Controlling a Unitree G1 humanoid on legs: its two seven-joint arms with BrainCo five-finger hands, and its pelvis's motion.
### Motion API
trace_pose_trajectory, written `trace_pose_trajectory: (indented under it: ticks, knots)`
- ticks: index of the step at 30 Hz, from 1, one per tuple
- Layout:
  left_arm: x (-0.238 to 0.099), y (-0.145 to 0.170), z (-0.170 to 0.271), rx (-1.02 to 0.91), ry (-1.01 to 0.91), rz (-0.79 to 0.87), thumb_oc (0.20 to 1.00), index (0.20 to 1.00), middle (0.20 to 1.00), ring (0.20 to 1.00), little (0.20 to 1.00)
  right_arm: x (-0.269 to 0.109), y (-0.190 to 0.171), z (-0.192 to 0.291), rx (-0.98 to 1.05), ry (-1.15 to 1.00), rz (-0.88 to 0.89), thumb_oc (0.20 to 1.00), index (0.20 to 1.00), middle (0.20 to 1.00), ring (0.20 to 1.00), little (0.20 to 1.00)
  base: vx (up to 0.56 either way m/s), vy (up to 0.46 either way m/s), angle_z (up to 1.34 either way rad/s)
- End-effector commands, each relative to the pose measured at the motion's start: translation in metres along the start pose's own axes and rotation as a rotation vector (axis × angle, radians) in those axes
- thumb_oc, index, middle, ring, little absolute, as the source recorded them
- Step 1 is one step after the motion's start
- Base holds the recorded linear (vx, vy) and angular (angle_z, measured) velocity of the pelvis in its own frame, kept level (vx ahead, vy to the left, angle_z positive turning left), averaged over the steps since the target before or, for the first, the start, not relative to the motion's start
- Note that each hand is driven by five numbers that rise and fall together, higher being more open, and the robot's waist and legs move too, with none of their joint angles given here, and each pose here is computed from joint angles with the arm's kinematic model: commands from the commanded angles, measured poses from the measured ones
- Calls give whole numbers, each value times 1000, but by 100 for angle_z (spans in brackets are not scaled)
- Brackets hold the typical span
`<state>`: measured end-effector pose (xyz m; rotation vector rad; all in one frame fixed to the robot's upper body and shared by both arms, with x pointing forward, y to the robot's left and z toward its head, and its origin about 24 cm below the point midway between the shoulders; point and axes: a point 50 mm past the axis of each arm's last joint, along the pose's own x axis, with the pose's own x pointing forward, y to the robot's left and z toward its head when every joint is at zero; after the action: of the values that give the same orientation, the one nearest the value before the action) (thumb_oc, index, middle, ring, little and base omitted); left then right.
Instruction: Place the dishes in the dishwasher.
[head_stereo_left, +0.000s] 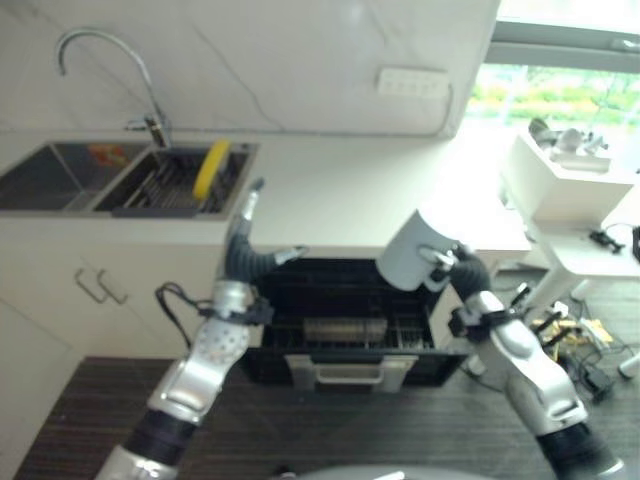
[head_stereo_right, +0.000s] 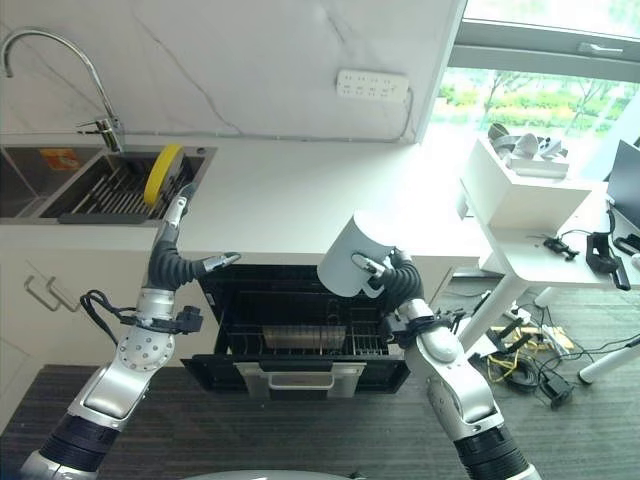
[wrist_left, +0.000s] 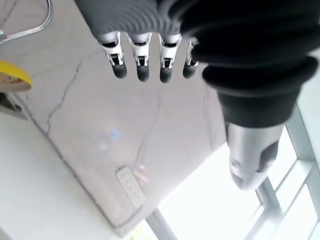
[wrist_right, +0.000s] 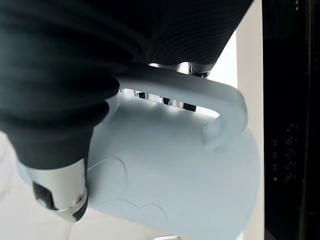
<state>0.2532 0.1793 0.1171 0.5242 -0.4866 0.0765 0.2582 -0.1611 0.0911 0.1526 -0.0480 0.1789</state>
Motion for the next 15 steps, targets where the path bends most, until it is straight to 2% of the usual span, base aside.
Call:
trace_pose_trajectory:
  ticks: [1,5,11,15]
  knots:
    - [14,-1,17,-52,-79,-62,1000,1000,1000,1000,1000,13,15,58,-11,-295,70,200,200,200,200,200,39,-19,-5]
    - [18,-9,6,-89,23,-174,1000,1000,1000,1000,1000,17,12,66,-29,-330,55,200,200,200,200,200,-125,15,-14]
    - [39,-16,11,-164,49,-301,1000,1000,1000,1000,1000,29,6,100,-91,-437,80,200,200,200,200,200,-256,148,-4]
    - [30,-27,5,-186,121,-451,1000,1000,1000,1000,1000,21,0,95,-120,-429,83,200,200,200,200,200,8,68,-6]
